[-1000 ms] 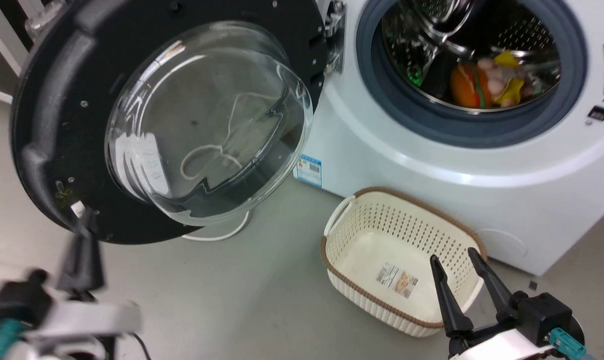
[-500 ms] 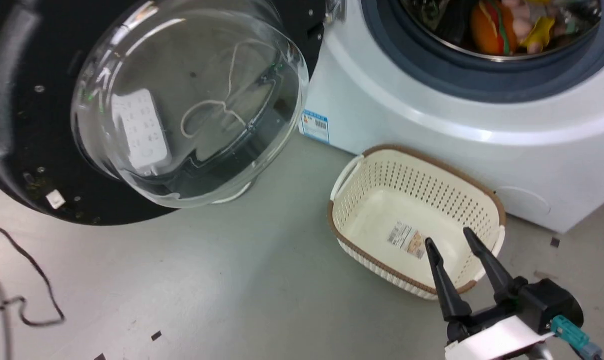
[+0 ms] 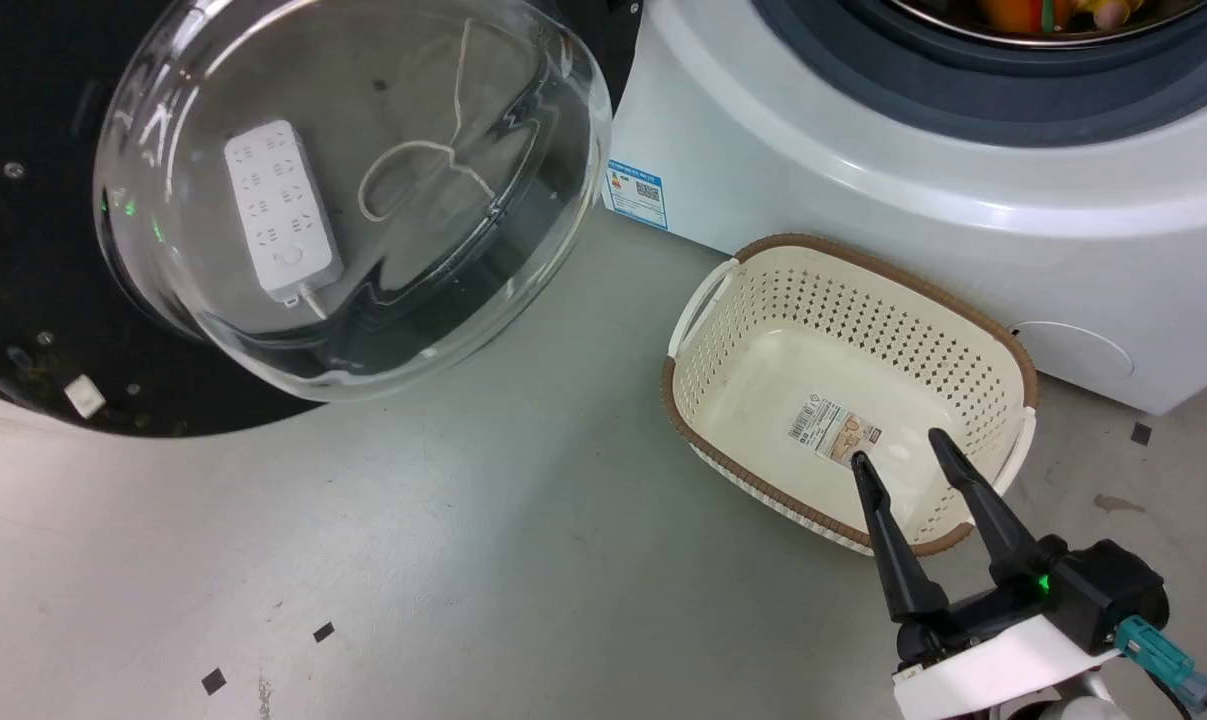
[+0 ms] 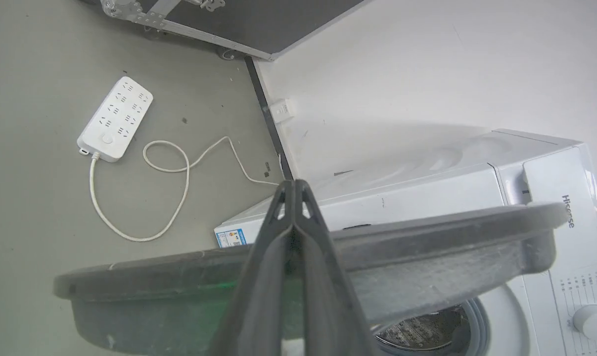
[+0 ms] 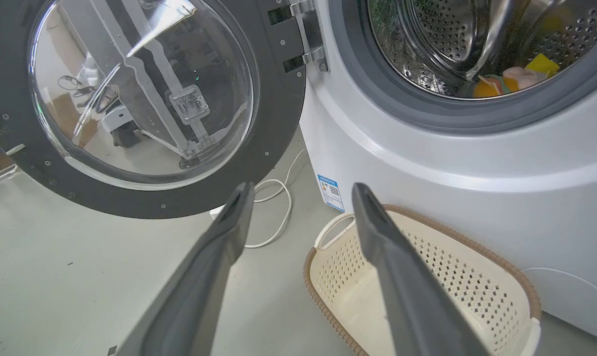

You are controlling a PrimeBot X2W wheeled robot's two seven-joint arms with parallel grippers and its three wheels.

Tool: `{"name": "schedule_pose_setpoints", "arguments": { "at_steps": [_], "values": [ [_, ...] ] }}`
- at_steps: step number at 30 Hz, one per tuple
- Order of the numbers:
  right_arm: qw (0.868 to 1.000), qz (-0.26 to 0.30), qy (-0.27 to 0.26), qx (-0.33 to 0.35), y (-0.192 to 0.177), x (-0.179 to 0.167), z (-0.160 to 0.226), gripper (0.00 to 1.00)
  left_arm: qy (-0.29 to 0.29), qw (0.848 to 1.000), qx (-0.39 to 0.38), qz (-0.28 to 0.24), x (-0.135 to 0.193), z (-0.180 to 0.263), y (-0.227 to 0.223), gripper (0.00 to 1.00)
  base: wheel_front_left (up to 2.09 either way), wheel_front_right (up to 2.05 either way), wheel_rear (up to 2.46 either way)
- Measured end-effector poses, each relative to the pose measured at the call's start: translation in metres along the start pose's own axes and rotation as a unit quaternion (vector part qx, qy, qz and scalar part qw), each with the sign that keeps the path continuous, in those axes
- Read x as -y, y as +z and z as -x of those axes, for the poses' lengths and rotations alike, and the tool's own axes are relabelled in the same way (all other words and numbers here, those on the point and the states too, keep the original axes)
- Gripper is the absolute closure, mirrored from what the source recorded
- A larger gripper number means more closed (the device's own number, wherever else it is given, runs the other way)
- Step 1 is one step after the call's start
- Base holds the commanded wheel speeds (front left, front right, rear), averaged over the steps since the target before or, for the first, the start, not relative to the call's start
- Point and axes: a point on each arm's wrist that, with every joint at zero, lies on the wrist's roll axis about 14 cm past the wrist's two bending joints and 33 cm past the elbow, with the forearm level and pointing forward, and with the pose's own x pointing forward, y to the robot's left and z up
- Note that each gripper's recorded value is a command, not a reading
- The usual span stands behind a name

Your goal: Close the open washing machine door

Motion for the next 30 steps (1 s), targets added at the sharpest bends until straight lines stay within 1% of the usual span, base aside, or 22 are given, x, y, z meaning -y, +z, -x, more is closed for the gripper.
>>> {"name": "schedule_pose_setpoints", "arguments": {
  "at_steps": [5, 9, 13, 16, 20, 24, 30],
  "values": [
    [1.000, 0.006, -0.004, 0.008, 0.008, 0.001, 0.002, 0.00, -0.036, 0.998, -0.055, 0.009, 0.014, 0.009, -0.017, 1.00, 0.00, 0.00, 0.00],
    [1.000, 0.014, -0.005, 0.019, 0.018, -0.001, 0.004, 0.00, -0.072, 0.989, -0.124, 0.034, 0.023, 0.024, -0.048, 1.00, 0.00, 0.00, 0.00],
    [0.999, 0.022, -0.011, 0.035, 0.032, -0.003, 0.007, 0.00, -0.101, 0.975, -0.194, 0.042, 0.029, 0.044, -0.086, 1.00, 0.00, 0.00, 0.00],
    [0.998, 0.028, -0.017, 0.049, 0.044, -0.004, 0.010, 0.00, -0.125, 0.964, -0.230, 0.046, 0.039, 0.061, -0.108, 1.00, 0.00, 0.00, 0.00],
    [0.997, 0.038, -0.029, 0.064, 0.058, -0.002, 0.016, 0.00, -0.150, 0.950, -0.270, 0.038, 0.047, 0.083, -0.139, 1.00, 0.00, 0.00, 0.00],
    [0.995, 0.044, -0.045, 0.074, 0.067, 0.002, 0.026, 0.00, -0.175, 0.932, -0.312, 0.051, 0.057, 0.103, -0.180, 1.00, 0.00, 0.00, 0.00],
    [0.991, 0.054, -0.077, 0.093, 0.082, 0.016, 0.043, 0.00, -0.197, 0.904, -0.374, 0.064, 0.067, 0.126, -0.234, 1.00, 0.00, 0.00, 0.00]
  ]
}}
